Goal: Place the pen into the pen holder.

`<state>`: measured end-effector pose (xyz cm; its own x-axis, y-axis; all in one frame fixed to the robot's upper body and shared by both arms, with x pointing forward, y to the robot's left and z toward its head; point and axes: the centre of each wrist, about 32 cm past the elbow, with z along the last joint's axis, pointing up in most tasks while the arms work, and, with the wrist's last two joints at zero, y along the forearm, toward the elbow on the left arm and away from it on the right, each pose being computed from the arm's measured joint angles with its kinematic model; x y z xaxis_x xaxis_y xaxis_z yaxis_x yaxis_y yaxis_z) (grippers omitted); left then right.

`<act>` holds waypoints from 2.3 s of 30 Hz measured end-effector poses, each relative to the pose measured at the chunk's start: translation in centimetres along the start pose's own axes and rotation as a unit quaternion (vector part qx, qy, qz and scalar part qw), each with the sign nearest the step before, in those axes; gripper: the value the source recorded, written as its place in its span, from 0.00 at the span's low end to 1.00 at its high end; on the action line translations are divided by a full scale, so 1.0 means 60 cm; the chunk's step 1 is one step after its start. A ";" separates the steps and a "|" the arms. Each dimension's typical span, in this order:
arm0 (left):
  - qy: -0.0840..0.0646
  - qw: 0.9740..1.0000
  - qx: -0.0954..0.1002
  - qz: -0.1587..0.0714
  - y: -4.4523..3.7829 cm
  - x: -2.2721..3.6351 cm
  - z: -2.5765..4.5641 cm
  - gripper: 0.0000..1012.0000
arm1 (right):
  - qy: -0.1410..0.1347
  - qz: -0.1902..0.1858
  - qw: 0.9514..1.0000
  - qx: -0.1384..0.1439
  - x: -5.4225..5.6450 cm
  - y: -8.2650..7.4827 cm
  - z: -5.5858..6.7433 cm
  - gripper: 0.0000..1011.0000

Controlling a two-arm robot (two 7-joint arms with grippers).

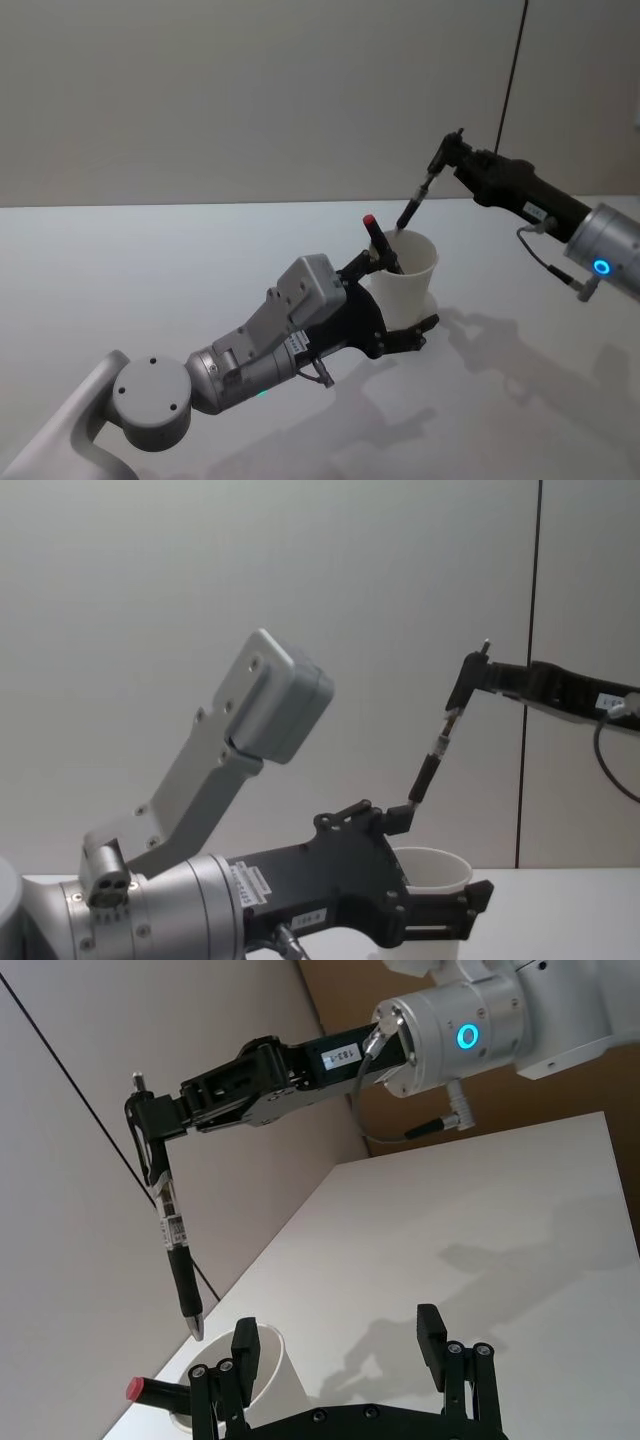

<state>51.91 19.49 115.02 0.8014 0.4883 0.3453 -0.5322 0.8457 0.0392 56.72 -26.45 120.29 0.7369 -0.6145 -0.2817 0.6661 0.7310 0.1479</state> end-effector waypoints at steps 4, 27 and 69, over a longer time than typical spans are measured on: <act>0.000 1.000 0.000 0.000 0.000 0.0000 0.000 0.99 | -0.003 0.011 1.000 -0.008 0.015 0.008 0.003 0.12; 0.000 1.000 0.000 0.000 0.000 0.0000 0.000 0.99 | -0.031 0.025 0.998 -0.048 0.064 0.034 -0.007 0.12; 0.000 1.000 0.000 0.000 0.000 0.0000 0.000 0.99 | -0.044 0.009 0.996 -0.082 0.068 0.036 -0.060 0.68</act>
<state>51.91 19.48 115.02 0.8015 0.4882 0.3453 -0.5321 0.8458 0.0392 60.73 -26.31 116.07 0.7601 -0.6201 -0.1945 0.6312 0.7756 -0.0062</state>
